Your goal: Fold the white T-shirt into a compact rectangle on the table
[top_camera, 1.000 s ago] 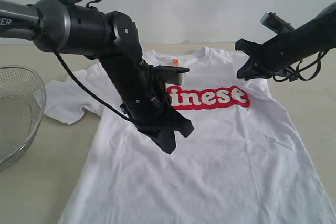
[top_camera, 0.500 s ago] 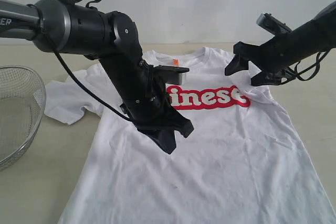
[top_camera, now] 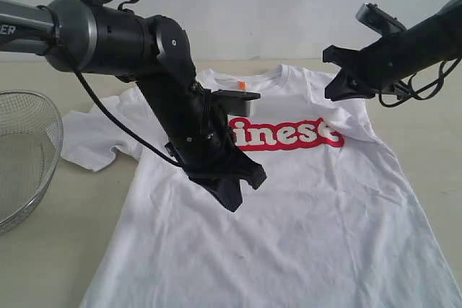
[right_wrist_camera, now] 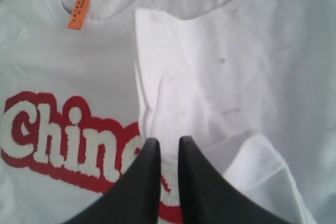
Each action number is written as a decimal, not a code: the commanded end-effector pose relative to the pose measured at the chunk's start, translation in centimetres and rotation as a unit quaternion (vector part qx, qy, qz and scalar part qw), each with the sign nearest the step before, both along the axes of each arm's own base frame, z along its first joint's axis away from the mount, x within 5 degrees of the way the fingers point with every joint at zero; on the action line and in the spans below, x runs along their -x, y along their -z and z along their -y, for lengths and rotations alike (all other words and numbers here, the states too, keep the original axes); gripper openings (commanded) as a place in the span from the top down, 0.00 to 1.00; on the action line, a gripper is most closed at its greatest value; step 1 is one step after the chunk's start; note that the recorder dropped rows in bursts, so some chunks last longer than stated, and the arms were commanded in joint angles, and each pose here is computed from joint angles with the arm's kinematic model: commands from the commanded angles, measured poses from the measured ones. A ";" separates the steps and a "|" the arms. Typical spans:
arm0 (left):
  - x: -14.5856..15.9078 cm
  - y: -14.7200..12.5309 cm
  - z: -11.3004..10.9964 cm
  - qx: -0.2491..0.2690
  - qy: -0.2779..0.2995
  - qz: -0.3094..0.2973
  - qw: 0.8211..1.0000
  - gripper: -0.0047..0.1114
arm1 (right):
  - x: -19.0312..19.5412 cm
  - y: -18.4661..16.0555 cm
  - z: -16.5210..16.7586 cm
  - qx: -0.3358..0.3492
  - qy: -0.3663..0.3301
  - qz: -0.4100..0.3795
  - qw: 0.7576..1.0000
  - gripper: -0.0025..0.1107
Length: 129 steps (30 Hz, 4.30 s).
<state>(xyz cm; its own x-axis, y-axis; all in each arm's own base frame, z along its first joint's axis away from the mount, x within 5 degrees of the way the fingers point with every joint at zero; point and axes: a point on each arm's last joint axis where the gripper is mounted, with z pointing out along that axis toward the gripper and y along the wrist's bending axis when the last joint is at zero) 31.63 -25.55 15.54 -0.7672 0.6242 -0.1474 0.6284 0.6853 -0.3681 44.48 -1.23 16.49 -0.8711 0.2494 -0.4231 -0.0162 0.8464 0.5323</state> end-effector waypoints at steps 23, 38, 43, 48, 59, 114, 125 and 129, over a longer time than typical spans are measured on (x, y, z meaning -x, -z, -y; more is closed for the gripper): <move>0.2 -0.3 0.3 0.005 0.003 0.006 1.000 0.92 | 0.8 2.4 1.5 0.026 -0.010 -0.073 0.997 0.98; 0.3 -0.5 0.5 0.018 -0.019 -0.009 1.000 0.92 | 4.6 5.6 0.8 0.014 -0.044 -0.180 0.983 0.98; 0.6 -0.7 0.5 0.018 -0.021 -0.027 0.999 0.92 | 6.2 6.2 0.5 0.004 -0.032 -0.178 0.984 0.98; 0.8 -2.0 0.5 0.029 -0.035 -0.021 0.999 0.92 | 7.1 3.2 -0.4 -0.035 -0.044 -0.149 0.987 0.98; 4.6 -7.7 -2.3 0.074 -0.063 0.046 0.994 0.92 | 12.5 -7.6 -1.5 -0.034 -0.028 -0.038 0.998 0.98; 2.0 -5.3 -14.3 0.143 -0.483 0.152 0.851 0.40 | 16.0 -8.0 -16.0 0.045 -0.235 0.099 0.966 0.68; -0.6 -1.5 -15.0 0.157 -0.667 0.102 0.721 0.40 | 16.0 -8.0 -16.0 0.045 -0.235 0.099 0.966 0.68; -1.0 1.0 -15.2 0.147 -0.736 0.052 0.659 0.40 | 16.0 -8.0 -16.0 0.045 -0.235 0.099 0.966 0.68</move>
<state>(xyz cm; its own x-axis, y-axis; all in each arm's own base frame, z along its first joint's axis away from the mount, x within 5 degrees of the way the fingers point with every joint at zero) 32.46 -10.60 15.57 -0.5520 -0.7981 -0.2415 -0.5351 0.5612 -0.6315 28.48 14.66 24.26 -0.7859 -0.1938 -0.5872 -0.4943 0.7674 0.4084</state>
